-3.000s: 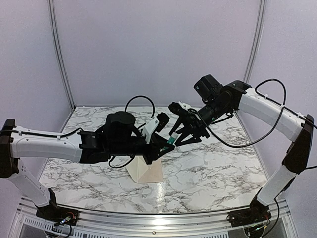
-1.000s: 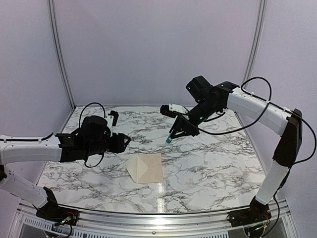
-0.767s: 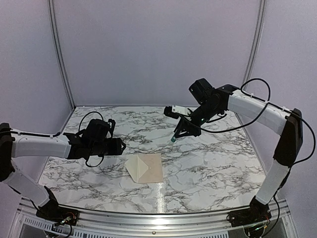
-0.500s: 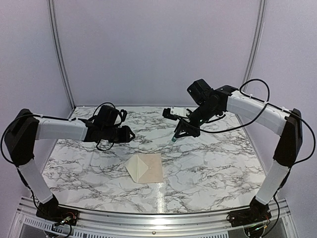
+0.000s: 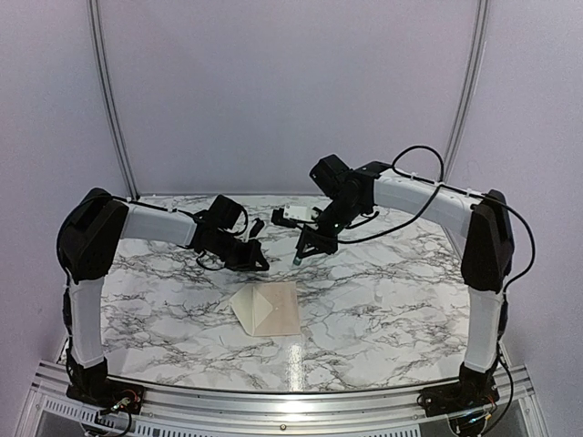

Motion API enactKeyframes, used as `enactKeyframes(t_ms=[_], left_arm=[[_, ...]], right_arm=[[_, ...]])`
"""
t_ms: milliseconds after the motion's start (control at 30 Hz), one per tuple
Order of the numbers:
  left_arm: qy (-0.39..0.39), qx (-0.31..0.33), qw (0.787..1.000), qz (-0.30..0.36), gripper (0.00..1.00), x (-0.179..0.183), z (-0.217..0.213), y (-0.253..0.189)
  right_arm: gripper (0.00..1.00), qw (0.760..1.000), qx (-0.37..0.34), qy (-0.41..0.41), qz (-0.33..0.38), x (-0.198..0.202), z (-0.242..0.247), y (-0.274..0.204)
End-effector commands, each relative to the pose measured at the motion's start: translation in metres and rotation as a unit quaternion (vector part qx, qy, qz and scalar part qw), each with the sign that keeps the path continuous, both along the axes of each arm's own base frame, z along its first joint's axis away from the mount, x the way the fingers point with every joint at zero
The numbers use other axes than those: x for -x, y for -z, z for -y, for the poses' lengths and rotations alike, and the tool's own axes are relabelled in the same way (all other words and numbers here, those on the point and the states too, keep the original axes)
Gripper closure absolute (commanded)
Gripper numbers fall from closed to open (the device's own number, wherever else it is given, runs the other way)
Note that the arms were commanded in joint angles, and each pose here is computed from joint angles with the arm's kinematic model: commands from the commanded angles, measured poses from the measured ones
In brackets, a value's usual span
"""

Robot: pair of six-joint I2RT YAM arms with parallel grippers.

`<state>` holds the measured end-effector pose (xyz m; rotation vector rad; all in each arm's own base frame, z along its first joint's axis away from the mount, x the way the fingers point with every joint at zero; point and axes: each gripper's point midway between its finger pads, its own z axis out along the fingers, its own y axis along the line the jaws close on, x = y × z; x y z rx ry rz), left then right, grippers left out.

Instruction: Place the letter into the envelope and seal it

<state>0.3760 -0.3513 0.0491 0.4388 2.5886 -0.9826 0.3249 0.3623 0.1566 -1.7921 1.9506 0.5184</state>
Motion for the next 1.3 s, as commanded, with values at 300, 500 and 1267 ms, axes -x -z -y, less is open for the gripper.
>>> enactKeyframes(t_ms=[300,500,1267], left_arm=[[0.024,-0.016,0.994,-0.104,0.98,0.04,-0.011,0.032],[0.029,-0.017,0.993,-0.11,0.98,0.044,-0.011,0.038],[0.02,-0.037,0.991,-0.125,1.0,0.049,-0.018,0.057]], right_arm=[[1.0,0.999,-0.002,-0.051,-0.01,0.011,-0.053,0.014],[1.0,0.998,0.012,-0.065,-0.016,0.023,-0.059,0.023],[1.0,0.991,0.078,-0.092,-0.048,0.05,-0.059,0.074]])
